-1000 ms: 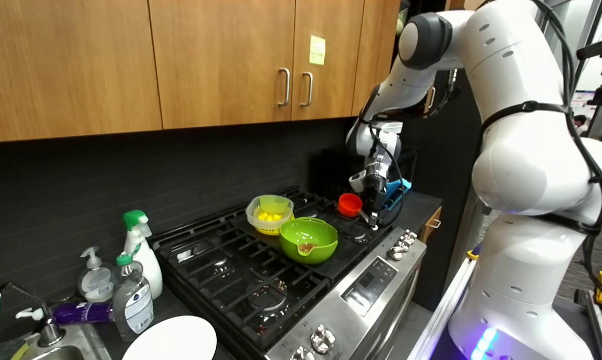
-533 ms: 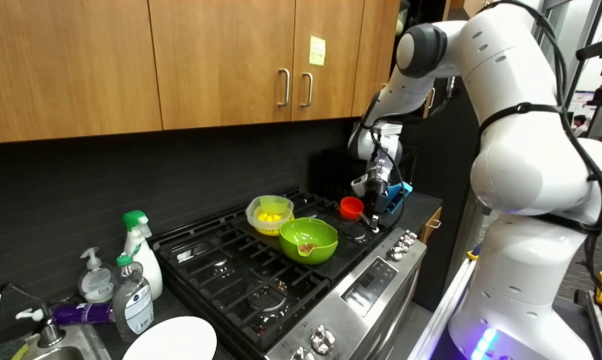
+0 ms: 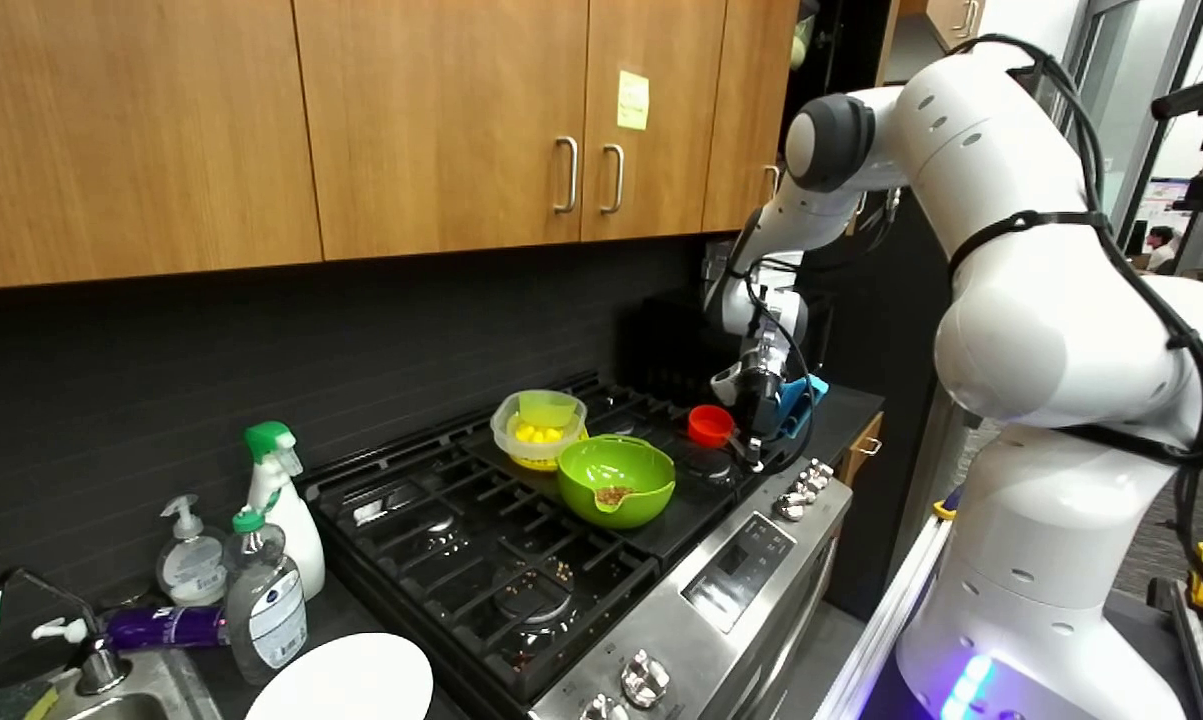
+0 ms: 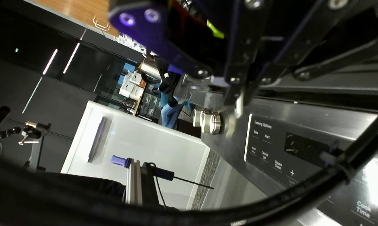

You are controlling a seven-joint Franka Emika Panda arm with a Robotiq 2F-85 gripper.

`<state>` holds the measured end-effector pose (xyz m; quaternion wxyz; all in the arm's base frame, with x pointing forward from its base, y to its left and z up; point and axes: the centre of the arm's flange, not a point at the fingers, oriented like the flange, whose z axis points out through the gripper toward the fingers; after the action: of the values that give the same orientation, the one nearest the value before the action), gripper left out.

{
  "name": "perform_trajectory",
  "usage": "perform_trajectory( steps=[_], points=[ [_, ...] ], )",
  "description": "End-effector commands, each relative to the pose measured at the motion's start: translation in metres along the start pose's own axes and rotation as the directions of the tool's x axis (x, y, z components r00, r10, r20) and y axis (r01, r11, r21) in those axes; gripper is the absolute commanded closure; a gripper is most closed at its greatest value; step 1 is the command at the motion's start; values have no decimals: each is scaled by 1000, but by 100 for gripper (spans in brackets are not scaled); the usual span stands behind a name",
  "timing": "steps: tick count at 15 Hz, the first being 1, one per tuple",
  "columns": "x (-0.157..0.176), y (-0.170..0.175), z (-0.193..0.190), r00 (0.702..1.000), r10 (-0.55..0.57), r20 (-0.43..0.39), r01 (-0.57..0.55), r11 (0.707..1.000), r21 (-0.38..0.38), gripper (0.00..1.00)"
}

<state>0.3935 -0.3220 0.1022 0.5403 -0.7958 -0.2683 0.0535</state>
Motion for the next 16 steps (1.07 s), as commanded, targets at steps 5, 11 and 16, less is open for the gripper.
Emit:
perform_trajectory(
  steps=[5,11,16],
  points=[
    [22,23,-4,998,64,7,-65,997,38,99],
    [18,37,4,996,94,2,-94,993,70,99],
    [9,44,7,994,104,-11,-103,991,83,99]
  ],
)
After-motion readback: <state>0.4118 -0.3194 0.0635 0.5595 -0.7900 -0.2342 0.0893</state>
